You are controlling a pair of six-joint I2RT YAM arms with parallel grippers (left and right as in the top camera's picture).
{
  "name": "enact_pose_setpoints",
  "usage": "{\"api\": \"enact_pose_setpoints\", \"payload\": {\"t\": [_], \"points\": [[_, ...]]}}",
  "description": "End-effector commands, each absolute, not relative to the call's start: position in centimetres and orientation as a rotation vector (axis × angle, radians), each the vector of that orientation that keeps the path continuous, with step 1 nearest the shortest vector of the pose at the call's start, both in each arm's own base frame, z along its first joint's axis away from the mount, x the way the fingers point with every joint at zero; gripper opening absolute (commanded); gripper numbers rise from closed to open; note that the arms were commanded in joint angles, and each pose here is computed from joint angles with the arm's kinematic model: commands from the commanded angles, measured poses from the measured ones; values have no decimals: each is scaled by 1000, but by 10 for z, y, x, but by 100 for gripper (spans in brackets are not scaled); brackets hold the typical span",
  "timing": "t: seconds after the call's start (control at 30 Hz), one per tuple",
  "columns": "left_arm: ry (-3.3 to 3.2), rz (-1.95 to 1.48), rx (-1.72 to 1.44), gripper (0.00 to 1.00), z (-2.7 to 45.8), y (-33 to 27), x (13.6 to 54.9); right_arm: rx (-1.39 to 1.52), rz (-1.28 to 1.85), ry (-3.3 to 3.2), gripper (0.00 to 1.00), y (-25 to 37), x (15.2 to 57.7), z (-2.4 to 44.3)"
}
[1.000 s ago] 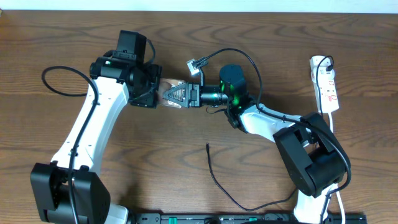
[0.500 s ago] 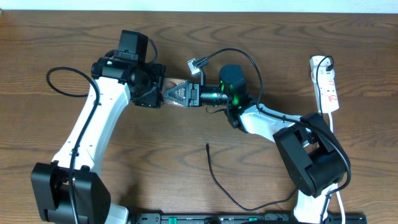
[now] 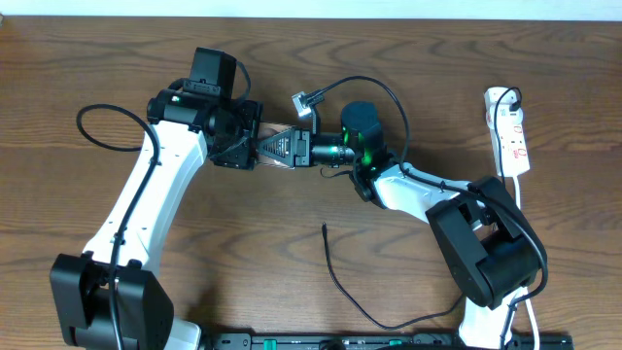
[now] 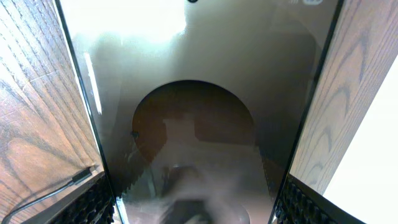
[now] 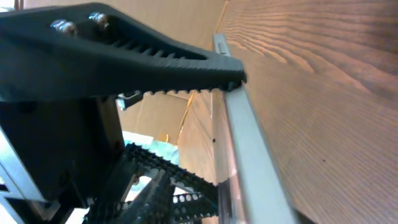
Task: Plug charger to phone and switch on socket
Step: 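Close the right gripper on the phone's side edge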
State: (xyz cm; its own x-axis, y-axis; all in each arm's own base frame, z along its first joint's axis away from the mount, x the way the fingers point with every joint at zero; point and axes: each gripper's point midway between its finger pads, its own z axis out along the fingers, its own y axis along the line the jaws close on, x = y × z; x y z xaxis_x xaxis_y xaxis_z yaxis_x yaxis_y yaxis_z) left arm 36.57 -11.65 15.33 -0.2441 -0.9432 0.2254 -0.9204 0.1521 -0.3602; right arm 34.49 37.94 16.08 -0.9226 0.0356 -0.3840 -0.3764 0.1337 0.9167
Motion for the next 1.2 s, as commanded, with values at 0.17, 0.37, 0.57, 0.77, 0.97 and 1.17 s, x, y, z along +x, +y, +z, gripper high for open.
{"api": "enact_pose_setpoints", "payload": {"t": [0.17,0.37,0.57,0.77,0.97,1.17], "points": [[2353,-683,-1895,7,154,-120,365,-358,1857,2087,20,385,342,166],[2353,-683,-1895,7,154,-120,365,-360,1858,2087,12,385,342,166],[2353,-683,-1895,7,154,-120,365,-360,1858,2087,4,385,342,166],[2353,-683,-1895,7,154,-120,365,-360,1858,2087,1,385,342,166],[2361,-681,-1885,47,154,-120,364,-360,1858,2087,1,385,342,166],[2377,-677,-1862,85,154,-120,364,-351,1853,2085,1,382,345,166]]}}
